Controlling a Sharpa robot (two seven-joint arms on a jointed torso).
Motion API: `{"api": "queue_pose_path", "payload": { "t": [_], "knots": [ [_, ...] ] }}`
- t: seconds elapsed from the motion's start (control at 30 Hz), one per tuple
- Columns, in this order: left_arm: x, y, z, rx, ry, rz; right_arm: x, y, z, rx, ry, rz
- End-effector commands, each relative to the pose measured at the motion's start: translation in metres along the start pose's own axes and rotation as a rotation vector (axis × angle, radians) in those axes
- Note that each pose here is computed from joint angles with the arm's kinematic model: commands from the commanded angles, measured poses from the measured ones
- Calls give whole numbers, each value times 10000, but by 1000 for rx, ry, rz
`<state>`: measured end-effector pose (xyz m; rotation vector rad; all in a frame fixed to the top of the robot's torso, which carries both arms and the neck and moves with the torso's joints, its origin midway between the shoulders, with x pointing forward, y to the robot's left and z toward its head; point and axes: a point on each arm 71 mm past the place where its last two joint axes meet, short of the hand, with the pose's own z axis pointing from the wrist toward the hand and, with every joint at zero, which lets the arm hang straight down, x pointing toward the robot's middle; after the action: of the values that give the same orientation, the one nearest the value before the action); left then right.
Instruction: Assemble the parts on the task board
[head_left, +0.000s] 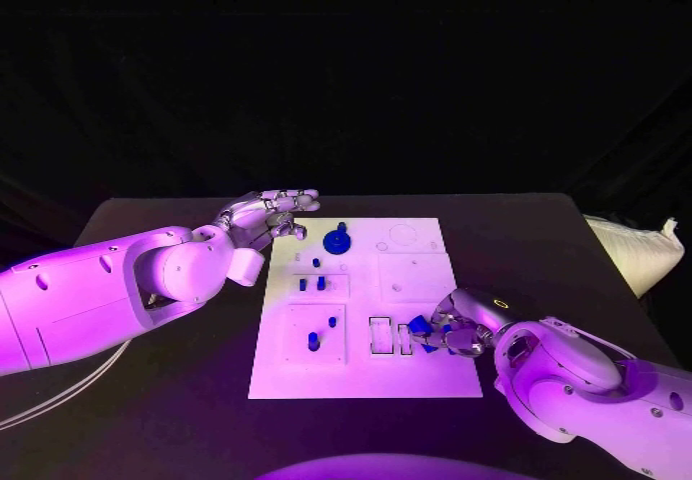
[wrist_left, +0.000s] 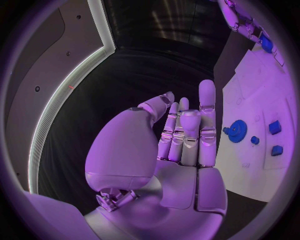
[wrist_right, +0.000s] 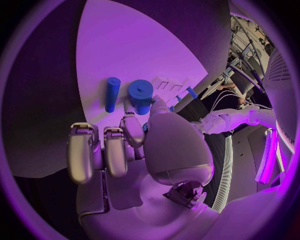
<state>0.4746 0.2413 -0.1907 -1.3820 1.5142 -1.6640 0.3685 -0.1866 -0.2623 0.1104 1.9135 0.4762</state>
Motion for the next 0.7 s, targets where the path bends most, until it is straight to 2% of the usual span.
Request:
{"api": "queue_pose_path", "payload": {
  "t": [0.03, 0.2, 0.33, 0.47, 0.7],
  "knots": [
    [18, -4, -1, 3, 21, -5, -3, -14, -49, 26, -24, 67],
    [17, -4, -2, 3, 21, -5, -90, 42, -105, 13, -69, 139],
    [19, -2, -3, 3, 22, -6, -125, 89, -129, 4, -82, 176],
    [20, -2, -4, 3, 22, -6, -116, 124, -133, 4, -61, 198],
    [25, 0, -2, 3, 24, -6, -15, 257, -77, -7, 27, 221]
  ]
}}
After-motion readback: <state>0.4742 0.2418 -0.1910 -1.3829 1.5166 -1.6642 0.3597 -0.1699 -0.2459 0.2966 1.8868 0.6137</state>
